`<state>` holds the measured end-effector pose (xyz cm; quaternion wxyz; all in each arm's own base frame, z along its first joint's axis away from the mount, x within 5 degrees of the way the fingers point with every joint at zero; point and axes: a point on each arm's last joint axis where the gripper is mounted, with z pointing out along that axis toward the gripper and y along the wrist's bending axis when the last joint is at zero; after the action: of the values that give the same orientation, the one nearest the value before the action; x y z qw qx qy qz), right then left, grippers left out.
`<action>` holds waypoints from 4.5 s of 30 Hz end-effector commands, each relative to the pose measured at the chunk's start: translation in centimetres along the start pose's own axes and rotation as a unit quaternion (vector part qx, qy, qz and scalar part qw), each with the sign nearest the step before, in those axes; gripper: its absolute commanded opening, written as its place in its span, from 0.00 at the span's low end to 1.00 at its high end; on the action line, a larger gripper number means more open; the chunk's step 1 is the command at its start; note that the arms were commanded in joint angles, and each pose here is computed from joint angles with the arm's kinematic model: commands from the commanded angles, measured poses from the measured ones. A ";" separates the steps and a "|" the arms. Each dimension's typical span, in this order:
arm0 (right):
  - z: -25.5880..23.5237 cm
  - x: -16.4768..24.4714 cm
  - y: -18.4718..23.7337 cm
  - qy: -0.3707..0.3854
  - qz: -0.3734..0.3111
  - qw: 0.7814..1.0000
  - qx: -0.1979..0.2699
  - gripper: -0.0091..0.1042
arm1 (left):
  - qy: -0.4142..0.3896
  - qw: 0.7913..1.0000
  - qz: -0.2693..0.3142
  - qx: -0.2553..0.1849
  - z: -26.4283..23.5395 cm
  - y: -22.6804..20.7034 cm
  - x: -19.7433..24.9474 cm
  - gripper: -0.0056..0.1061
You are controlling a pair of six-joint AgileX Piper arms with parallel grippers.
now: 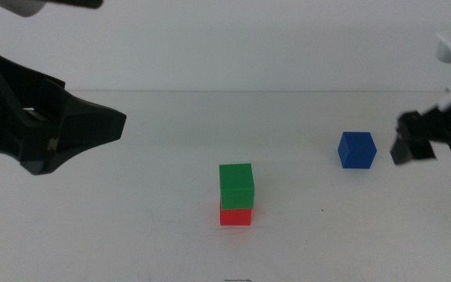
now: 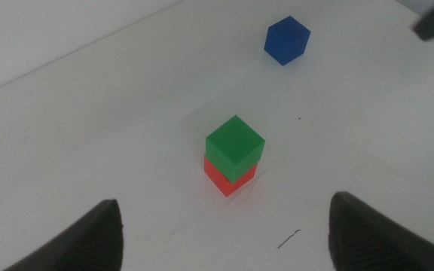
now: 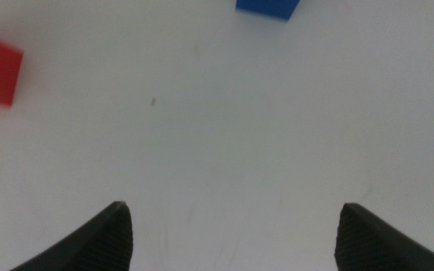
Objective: Stack red cubes first, then green, then blue cubes in a specific spot.
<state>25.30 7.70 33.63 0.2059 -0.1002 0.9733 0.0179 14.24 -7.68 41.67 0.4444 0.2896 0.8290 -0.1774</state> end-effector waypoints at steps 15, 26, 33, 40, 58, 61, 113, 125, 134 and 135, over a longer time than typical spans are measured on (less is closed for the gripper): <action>6.8 -11.7 0.5 0.048 0.009 0.998 0.030 0.82 | -0.047 0.999 -0.006 -0.002 -0.7 -0.2 -1.2 0.89; 12.5 -13.7 -2.1 0.065 0.044 0.996 0.030 0.82 | -0.047 0.999 -0.006 -0.002 -0.7 -0.2 -1.2 0.89; 15.9 -14.0 -2.1 0.064 0.050 0.996 0.032 0.81 | -0.047 0.999 -0.006 -0.002 -0.7 -0.2 -1.2 0.89; 17.5 -14.0 -2.2 0.066 0.061 0.995 0.040 0.81 | -0.047 0.999 -0.006 -0.002 -0.7 -0.2 -1.2 0.89; 19.2 -14.1 -2.9 0.054 0.072 0.995 0.047 0.51 | -0.047 0.999 -0.006 -0.002 -0.7 -0.2 -1.2 0.89; 19.1 -14.1 -3.1 0.055 0.070 0.994 0.056 0.22 | -0.047 0.999 -0.006 -0.002 -0.7 -0.2 -1.2 0.89; 3.8 -8.1 18.9 0.000 0.060 0.998 -0.012 0.17 | -0.046 0.999 -0.006 -0.002 -0.7 -0.1 -1.2 0.89; 4.8 -7.6 20.0 0.015 0.052 0.998 -0.009 0.17 | -0.046 0.999 -0.006 -0.002 -0.7 -0.1 -1.2 0.89; 5.8 -7.5 20.3 0.029 0.053 0.998 -0.006 0.17 | -0.046 0.999 -0.006 -0.002 -0.7 -0.1 -1.2 0.89; 5.9 -7.4 20.3 0.030 0.052 0.998 -0.005 0.17 | -0.046 0.999 -0.006 -0.002 -0.7 -0.1 -1.2 0.89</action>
<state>30.90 30.47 28.20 0.1612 -0.0571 0.9848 0.0320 14.33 -7.70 41.62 0.4429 0.2895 0.8298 -0.1774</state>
